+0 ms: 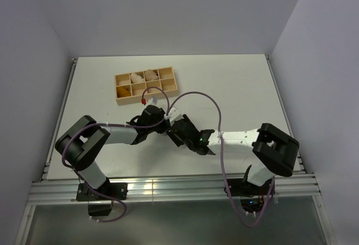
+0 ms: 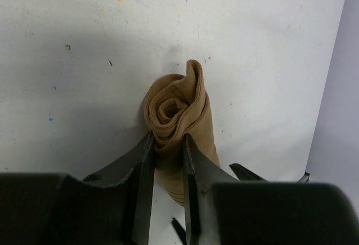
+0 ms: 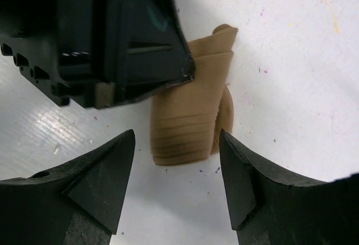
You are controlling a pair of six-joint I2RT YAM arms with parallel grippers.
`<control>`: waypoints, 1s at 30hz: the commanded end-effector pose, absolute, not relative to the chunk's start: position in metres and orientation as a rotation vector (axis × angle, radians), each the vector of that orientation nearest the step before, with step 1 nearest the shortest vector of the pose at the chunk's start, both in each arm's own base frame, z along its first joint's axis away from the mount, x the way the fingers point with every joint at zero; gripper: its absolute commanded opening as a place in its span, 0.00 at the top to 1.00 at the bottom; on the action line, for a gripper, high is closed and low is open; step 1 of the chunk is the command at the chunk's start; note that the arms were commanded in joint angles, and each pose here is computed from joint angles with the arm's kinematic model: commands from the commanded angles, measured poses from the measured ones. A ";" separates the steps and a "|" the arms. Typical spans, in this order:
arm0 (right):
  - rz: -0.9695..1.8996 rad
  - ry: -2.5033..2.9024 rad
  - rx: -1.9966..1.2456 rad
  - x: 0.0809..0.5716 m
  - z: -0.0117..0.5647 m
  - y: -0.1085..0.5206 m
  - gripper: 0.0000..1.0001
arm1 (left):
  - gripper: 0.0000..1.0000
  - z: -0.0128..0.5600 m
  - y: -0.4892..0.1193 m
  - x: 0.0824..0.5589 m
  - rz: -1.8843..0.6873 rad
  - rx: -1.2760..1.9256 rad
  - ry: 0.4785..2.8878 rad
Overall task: Roll the socks
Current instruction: Roll the sock at the center of the board.
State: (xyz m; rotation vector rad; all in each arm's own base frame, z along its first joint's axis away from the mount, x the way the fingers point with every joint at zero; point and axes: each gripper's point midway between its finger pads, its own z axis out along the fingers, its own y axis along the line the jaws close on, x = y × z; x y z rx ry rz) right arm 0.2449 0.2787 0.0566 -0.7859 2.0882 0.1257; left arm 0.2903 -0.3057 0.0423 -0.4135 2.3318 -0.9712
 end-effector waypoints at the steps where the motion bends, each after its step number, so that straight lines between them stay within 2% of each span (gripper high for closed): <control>1: -0.041 2.014 -0.826 0.256 0.066 0.282 0.31 | 0.86 0.026 -0.303 0.278 -0.906 -0.366 2.410; 7: -0.162 1.987 -0.916 0.251 0.050 0.291 0.31 | 0.86 0.028 -0.303 0.279 -0.909 -0.364 2.410; 11: -0.219 1.996 -0.946 0.251 0.039 0.298 0.35 | 0.86 0.029 -0.305 0.278 -0.920 -0.364 2.411; 20: -0.298 2.110 -0.935 0.245 0.008 0.293 0.57 | 0.85 0.039 -0.303 0.278 -0.933 -0.372 2.396; 22: -0.302 2.143 -0.923 0.242 0.004 0.289 0.68 | 0.84 0.040 -0.304 0.277 -0.932 -0.373 2.399; 24: -0.286 2.170 -0.909 0.241 0.001 0.287 0.79 | 0.81 0.041 -0.302 0.276 -0.924 -0.380 2.402; 27: -0.226 2.223 -0.857 0.237 -0.001 0.281 0.84 | 0.73 0.046 -0.299 0.277 -0.918 -0.393 2.394; 28: -0.190 2.237 -0.826 0.237 0.000 0.281 0.85 | 0.63 0.046 -0.297 0.276 -0.913 -0.399 2.400; 30: -0.108 2.284 -0.789 0.234 -0.001 0.275 0.87 | 0.53 0.054 -0.287 0.284 -0.877 -0.443 2.355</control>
